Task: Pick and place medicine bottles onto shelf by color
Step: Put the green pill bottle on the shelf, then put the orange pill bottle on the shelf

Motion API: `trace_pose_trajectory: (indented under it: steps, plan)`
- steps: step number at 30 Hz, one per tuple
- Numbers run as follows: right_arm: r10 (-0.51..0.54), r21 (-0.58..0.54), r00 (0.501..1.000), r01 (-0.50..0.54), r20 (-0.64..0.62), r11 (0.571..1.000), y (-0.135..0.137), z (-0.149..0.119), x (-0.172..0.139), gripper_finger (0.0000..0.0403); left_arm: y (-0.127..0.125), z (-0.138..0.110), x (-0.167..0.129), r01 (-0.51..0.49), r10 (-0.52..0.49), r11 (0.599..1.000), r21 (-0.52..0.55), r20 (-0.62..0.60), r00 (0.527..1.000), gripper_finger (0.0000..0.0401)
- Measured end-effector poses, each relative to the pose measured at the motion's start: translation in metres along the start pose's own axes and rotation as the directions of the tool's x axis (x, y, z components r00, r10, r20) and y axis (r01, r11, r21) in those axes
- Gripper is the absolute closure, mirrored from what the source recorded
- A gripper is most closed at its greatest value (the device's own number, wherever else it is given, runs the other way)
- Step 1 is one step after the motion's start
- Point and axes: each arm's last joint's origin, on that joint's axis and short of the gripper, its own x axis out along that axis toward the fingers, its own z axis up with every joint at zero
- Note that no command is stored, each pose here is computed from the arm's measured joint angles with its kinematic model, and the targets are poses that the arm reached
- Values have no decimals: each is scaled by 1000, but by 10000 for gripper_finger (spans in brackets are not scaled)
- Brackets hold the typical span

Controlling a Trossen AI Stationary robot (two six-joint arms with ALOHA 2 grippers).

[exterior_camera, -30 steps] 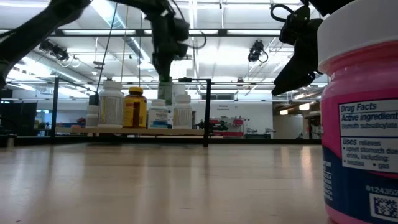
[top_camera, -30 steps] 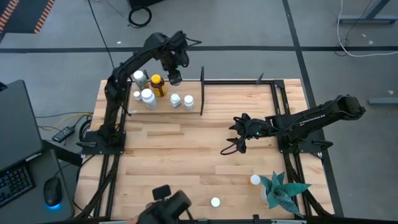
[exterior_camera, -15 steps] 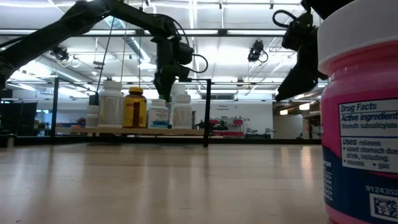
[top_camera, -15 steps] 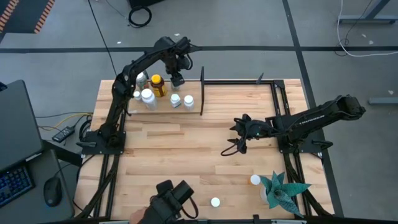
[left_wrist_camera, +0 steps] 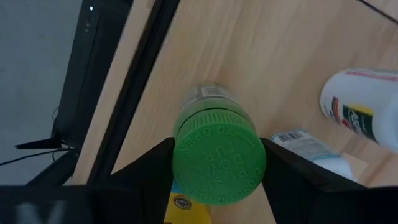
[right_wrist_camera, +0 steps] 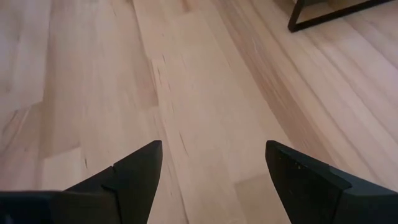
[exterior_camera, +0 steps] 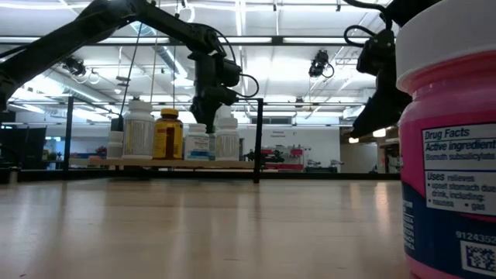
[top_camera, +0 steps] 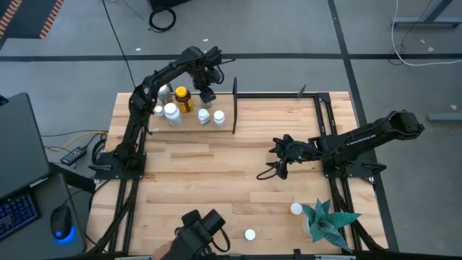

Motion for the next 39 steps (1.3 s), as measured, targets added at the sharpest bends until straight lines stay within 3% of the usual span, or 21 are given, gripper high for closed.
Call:
trace_pose_trajectory:
  steps: [22, 27, 33, 39]
  plan:
    - [19, 4, 1000, -19, -1, 1000, 1, 0, 0, 112, -13, -3, -4, -50, 49, 999, -18, -64, 997, 116]
    - [34, 3, 999, -34, -6, 999, 1, 0, 0, 112, -16, -5, -20, -74, 73, 997, -25, -20, 997, 100]
    - [43, 7, 999, -43, 6, 999, 2, 1, 0, 112, -20, -10, -60, -96, 100, 993, -64, 65, 993, 74]
    - [45, 22, 999, -45, 9, 999, 2, 2, 0, 112, -48, -15, -93, -96, 100, 994, -45, 113, 988, 67]
